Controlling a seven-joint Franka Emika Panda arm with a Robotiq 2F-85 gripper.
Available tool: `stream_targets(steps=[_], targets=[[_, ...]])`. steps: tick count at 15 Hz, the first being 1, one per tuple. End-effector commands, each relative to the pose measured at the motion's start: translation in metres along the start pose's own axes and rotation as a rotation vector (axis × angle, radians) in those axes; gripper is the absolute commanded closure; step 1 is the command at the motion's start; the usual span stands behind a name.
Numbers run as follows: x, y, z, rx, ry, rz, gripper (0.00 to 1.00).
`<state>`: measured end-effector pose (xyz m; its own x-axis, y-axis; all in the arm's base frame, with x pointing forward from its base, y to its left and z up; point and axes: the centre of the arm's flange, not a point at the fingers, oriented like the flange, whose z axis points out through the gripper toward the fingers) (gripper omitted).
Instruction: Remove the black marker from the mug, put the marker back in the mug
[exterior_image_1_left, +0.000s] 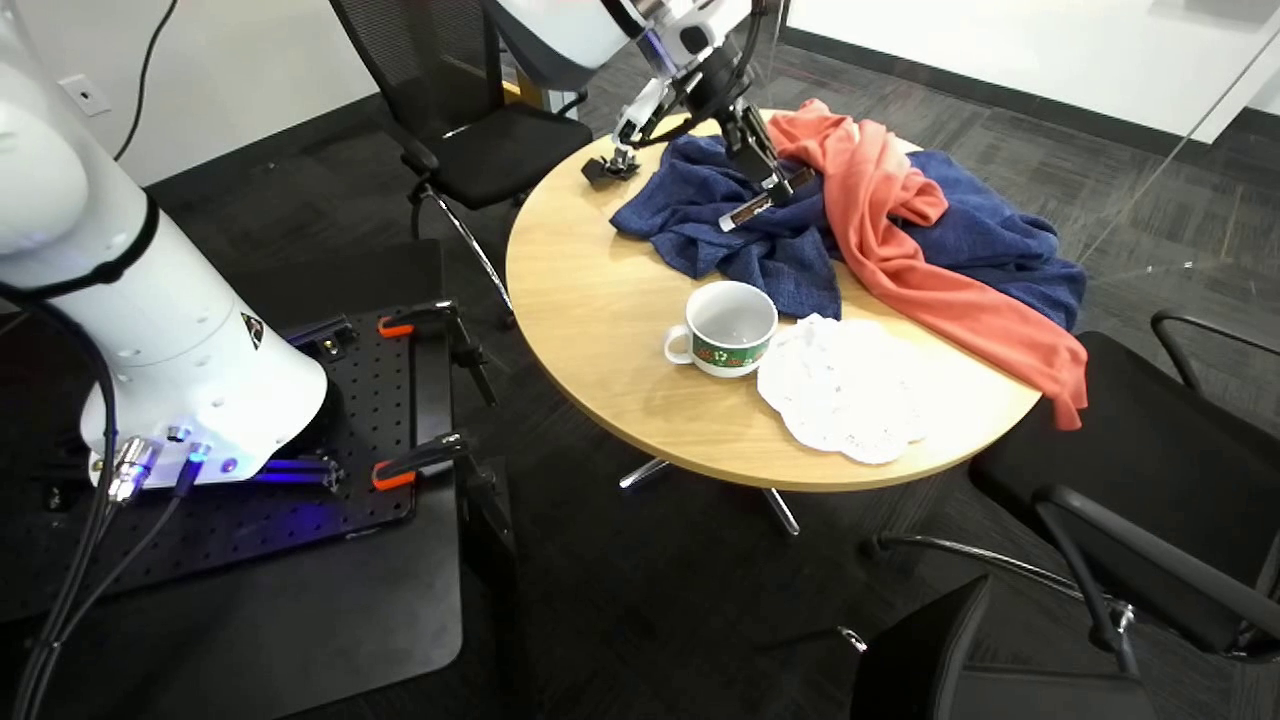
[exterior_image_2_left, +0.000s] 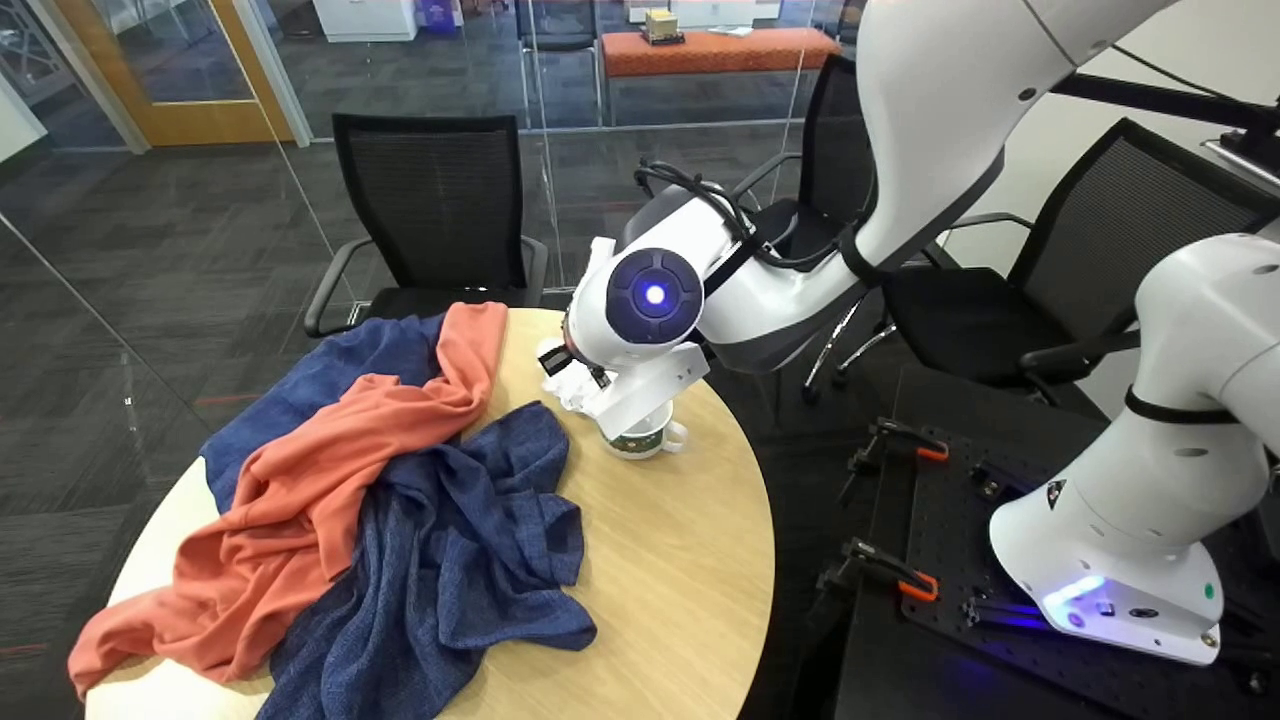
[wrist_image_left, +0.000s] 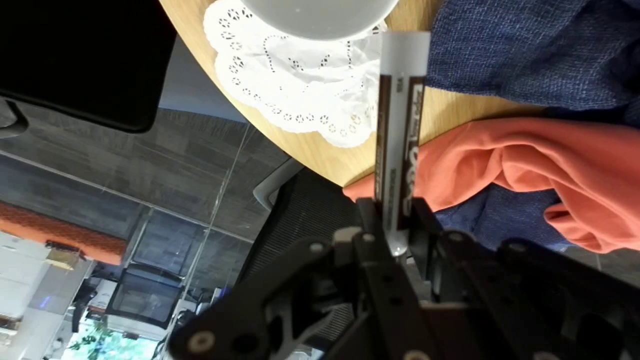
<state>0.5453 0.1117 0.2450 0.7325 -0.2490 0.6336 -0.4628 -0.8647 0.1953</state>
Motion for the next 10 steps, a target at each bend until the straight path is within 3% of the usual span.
stream_targets(steps=[1, 10], targets=[[-0.002, -0.006, 0.008, -0.067, 0.056, 0.048, 0.95], [-0.013, -0.013, 0.023, -0.223, 0.186, 0.190, 0.95]])
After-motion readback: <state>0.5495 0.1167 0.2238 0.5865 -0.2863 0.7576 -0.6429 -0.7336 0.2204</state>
